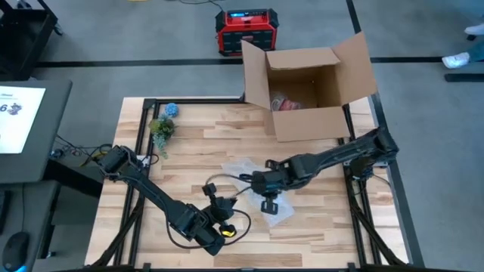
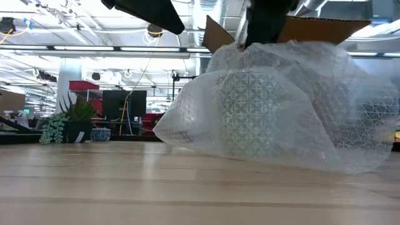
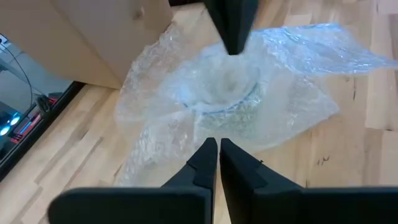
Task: Wrap mug
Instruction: Wrap the white patterned mug in the bubble wrap
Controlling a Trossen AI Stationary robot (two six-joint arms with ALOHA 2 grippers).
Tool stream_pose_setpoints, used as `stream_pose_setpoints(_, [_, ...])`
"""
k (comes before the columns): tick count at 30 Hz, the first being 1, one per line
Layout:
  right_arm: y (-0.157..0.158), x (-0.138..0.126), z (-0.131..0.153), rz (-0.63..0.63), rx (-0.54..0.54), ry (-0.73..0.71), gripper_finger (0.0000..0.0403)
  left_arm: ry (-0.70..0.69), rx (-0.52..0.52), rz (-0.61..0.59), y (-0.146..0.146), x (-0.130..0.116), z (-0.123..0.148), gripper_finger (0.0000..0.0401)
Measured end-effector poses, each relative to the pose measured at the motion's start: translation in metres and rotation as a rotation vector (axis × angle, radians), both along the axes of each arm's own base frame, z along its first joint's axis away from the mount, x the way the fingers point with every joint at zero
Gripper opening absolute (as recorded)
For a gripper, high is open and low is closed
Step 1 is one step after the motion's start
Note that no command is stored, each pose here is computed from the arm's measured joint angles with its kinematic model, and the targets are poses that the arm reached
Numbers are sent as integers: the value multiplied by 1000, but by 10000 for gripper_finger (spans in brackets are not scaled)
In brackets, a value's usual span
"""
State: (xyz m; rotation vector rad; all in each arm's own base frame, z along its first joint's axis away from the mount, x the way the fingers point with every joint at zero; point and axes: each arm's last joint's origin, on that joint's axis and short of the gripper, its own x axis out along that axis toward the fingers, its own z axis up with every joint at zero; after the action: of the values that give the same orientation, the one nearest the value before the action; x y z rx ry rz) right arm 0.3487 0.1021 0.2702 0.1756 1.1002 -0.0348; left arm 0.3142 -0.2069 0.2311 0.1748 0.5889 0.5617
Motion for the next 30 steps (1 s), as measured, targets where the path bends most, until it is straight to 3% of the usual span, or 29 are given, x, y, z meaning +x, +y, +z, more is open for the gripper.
stream_pose_setpoints(9, [-23,27,-85,-68,-50,204,0,-5,-4,-3,-2,-1,0,0])
stream_pose_setpoints(12, [-28,32,-94,-61,-56,226,0,-6,-5,-7,-4,-2,0,0])
stream_pose_setpoints(17, [-26,29,-72,-50,-53,189,0,-9,-8,-8,-5,-3,0,0])
stream_pose_setpoints(22, [-17,13,-21,-18,-40,83,0,-11,-10,-7,-5,-3,0,0])
stream_pose_setpoints(25, [-12,2,-6,1,-37,56,0,-11,-10,-8,-5,-3,0,0])
stream_pose_setpoints(30, [-10,-3,22,-40,-162,-132,0,-12,-11,-11,-6,-4,0,0])
